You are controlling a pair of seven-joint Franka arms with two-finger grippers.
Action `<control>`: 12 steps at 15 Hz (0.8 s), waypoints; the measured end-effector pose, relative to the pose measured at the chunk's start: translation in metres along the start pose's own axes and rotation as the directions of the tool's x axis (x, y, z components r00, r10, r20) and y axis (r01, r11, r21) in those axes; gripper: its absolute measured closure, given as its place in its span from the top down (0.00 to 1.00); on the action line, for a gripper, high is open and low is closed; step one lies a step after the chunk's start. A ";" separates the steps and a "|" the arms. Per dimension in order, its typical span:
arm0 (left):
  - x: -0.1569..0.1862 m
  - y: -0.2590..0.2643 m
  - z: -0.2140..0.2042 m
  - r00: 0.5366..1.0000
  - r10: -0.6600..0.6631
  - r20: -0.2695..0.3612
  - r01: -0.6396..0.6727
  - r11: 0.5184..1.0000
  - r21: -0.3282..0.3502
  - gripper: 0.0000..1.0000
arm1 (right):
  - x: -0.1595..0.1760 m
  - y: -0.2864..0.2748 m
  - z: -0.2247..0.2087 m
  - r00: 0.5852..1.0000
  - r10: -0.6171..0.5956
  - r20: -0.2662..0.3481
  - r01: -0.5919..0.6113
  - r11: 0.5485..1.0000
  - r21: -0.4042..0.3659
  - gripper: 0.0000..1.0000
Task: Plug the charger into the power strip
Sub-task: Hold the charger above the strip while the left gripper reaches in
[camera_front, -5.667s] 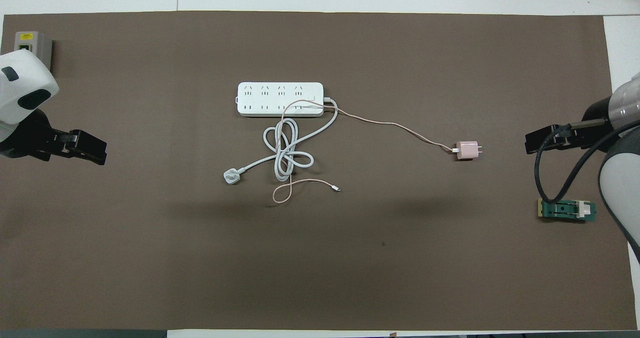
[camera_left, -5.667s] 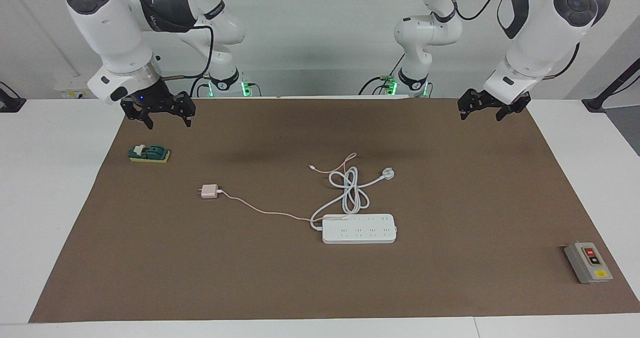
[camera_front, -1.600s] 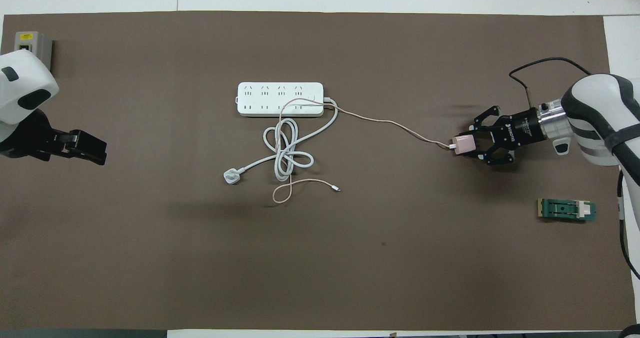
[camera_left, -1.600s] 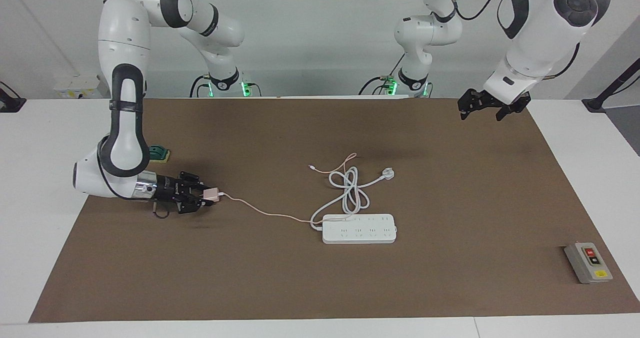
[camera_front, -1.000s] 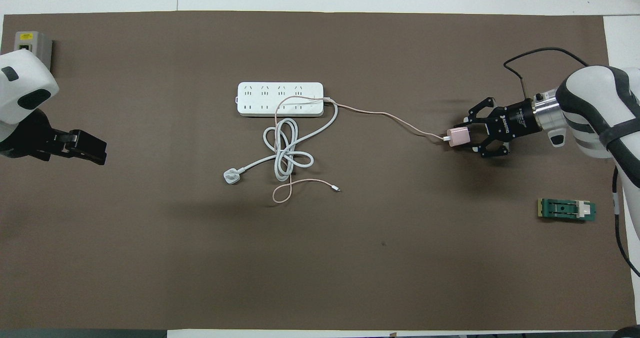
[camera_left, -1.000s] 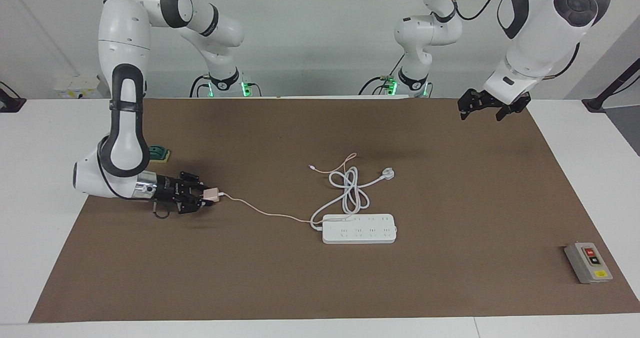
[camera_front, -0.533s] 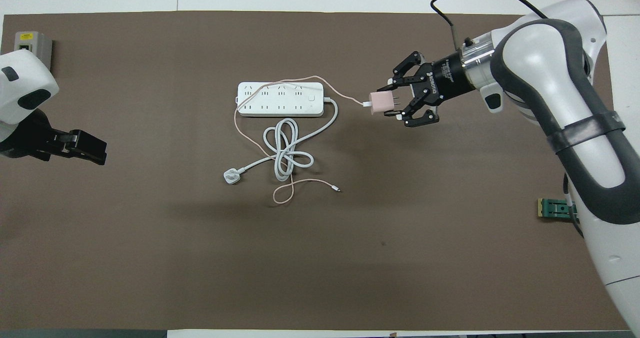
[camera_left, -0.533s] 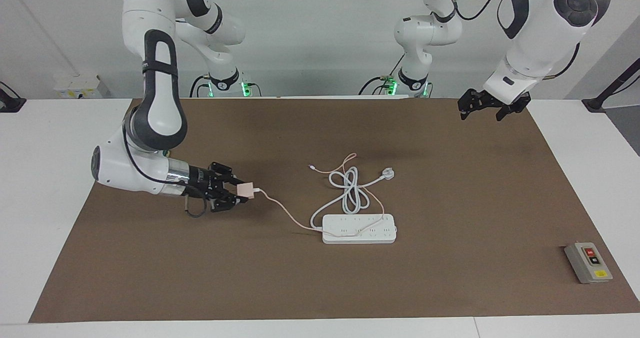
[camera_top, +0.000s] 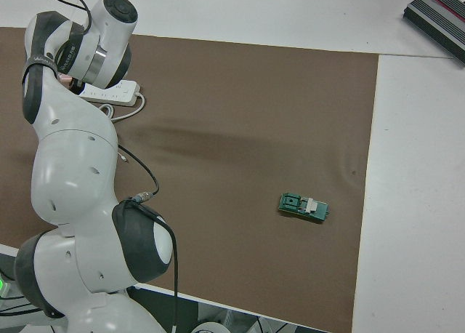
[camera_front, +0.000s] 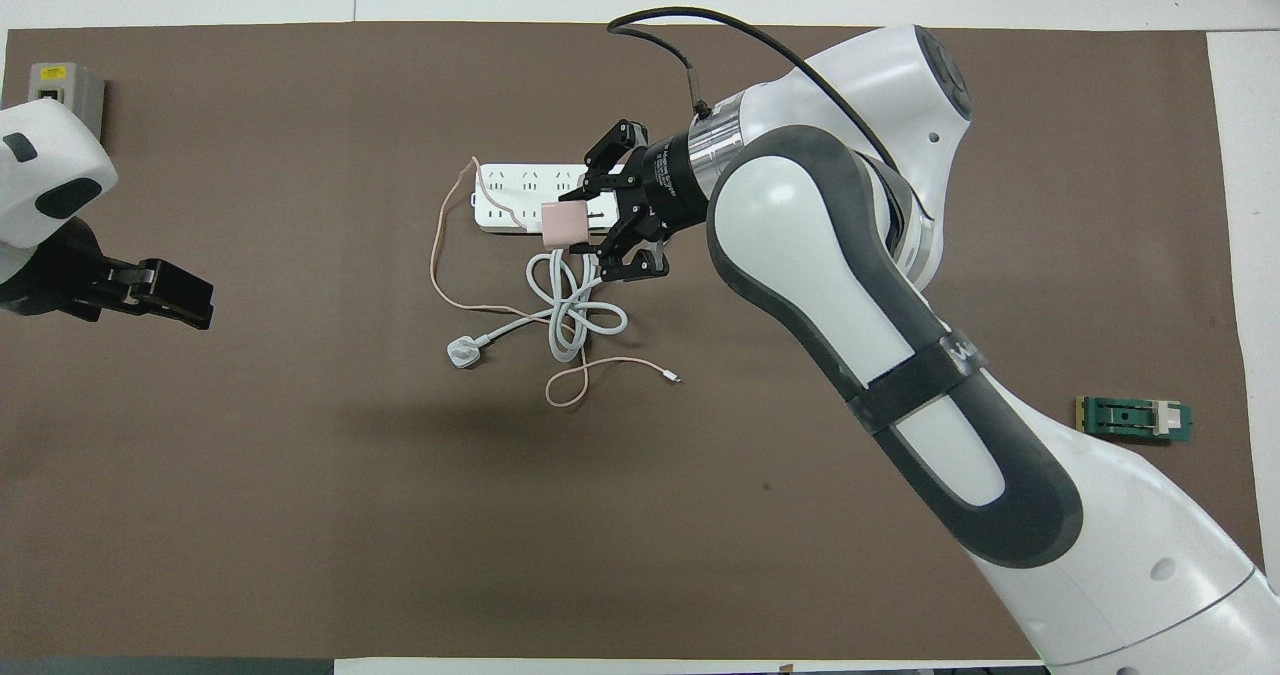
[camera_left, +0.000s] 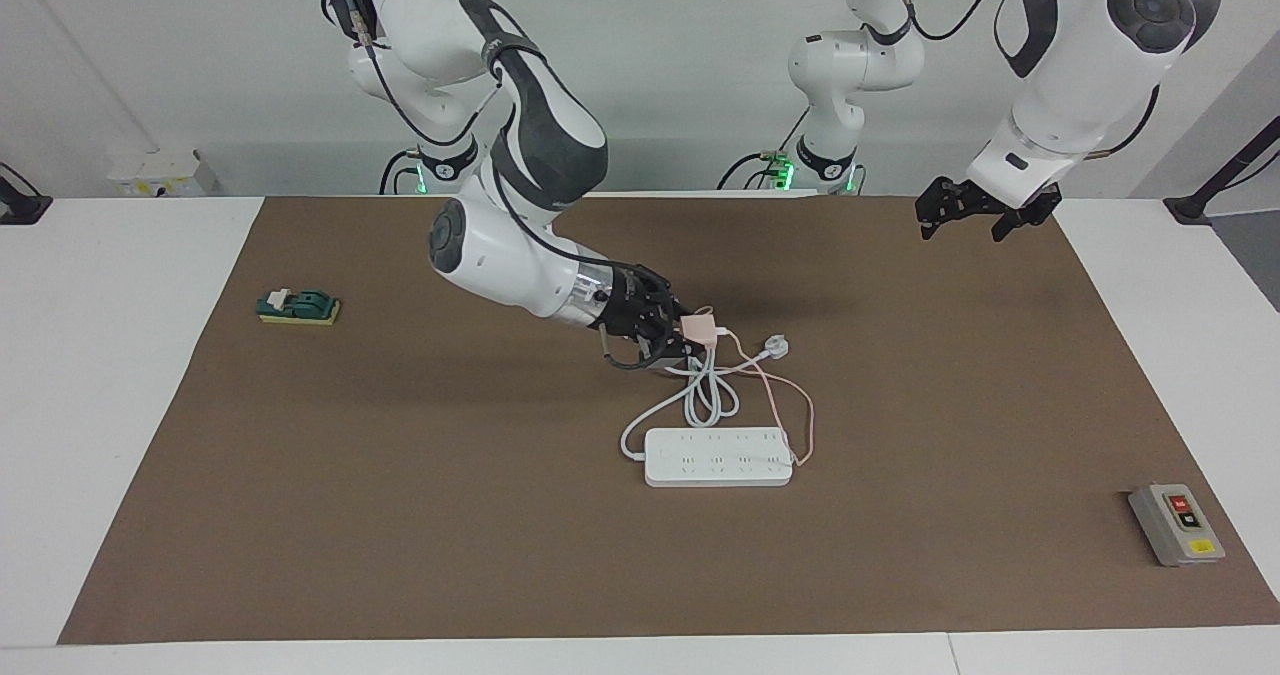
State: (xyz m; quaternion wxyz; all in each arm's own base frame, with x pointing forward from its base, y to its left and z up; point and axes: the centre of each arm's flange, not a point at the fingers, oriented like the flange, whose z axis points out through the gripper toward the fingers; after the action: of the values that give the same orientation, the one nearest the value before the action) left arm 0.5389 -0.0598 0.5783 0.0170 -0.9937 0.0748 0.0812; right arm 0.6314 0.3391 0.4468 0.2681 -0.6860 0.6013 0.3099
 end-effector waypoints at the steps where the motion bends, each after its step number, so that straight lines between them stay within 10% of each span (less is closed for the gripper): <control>1: 0.000 0.000 0.000 1.000 0.000 0.000 0.000 1.000 0.000 1.00 | -0.001 0.000 0.000 1.000 0.006 0.012 -0.006 1.000 0.001 0.50; 7: 0.000 -0.001 0.000 1.000 -0.006 -0.005 0.005 1.000 -0.027 1.00 | 0.005 -0.001 0.000 1.000 0.018 0.011 -0.018 1.000 0.000 0.50; 12: 0.011 -0.020 -0.007 0.987 -0.137 -0.082 0.078 0.862 -0.501 1.00 | 0.008 -0.002 -0.002 1.000 0.023 0.010 -0.023 1.000 0.003 0.50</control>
State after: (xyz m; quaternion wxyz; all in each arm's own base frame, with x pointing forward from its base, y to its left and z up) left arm 0.5536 -0.0418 0.5840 -0.2384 -0.9704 -0.0034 0.0393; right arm 0.6341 0.3329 0.4420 0.2685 -0.6770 0.6083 0.3155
